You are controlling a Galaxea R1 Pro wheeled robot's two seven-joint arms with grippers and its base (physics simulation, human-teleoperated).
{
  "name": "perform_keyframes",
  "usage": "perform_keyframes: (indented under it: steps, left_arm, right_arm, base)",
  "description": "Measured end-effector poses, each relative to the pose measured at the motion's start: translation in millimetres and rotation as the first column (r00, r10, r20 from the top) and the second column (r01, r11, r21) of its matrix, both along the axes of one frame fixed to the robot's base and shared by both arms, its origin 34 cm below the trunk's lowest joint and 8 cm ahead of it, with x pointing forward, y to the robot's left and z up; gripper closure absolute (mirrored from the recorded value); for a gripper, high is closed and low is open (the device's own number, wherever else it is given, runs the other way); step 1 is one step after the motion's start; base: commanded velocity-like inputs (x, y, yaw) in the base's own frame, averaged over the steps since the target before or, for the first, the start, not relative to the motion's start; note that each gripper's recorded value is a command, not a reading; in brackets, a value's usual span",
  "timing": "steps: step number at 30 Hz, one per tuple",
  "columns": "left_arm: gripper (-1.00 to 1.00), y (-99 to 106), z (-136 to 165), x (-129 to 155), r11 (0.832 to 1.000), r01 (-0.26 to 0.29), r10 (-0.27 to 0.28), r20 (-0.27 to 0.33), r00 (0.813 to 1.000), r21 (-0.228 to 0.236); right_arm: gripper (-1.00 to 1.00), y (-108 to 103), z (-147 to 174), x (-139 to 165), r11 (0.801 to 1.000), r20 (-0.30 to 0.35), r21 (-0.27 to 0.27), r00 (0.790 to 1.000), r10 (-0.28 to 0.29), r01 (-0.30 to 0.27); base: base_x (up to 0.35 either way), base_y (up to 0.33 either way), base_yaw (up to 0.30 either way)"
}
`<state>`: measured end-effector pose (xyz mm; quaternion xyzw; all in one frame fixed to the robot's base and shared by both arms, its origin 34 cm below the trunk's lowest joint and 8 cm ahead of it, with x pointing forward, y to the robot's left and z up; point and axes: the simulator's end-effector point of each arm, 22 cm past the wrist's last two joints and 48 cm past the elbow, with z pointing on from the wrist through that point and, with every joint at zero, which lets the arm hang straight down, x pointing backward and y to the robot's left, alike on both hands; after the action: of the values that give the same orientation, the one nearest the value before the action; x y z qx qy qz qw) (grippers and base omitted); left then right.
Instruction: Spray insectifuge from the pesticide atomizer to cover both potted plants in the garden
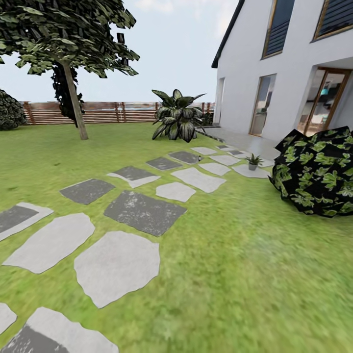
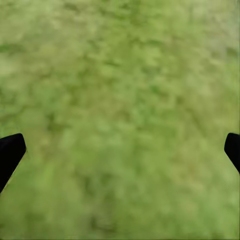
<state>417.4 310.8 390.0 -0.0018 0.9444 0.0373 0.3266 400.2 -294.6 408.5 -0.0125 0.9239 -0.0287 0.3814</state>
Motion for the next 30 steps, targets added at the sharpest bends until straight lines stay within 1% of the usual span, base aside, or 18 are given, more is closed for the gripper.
perform_keyframes:
  steps: [8, 30]
  left_arm:
    - [-1.0, 0.0, 0.0, 0.0, 1.0, 0.0, 0.0, 0.0, 1.0, 0.0]
    - [-1.0, 0.0, -0.1, 0.0, 1.0, 0.0, 0.0, 0.0, 1.0, 0.0]
  right_arm:
    - [-1.0, 0.0, -0.1, 0.0, 1.0, 0.0, 0.0, 1.0, 0.0, 0.0]
    - [-1.0, 0.1, -0.1, 0.0, 1.0, 0.0, 0.0, 1.0, 0.001, -0.001]
  base:
    - [0.256, 0.22, 0.0]
    - [0.206, 0.262, 0.0]
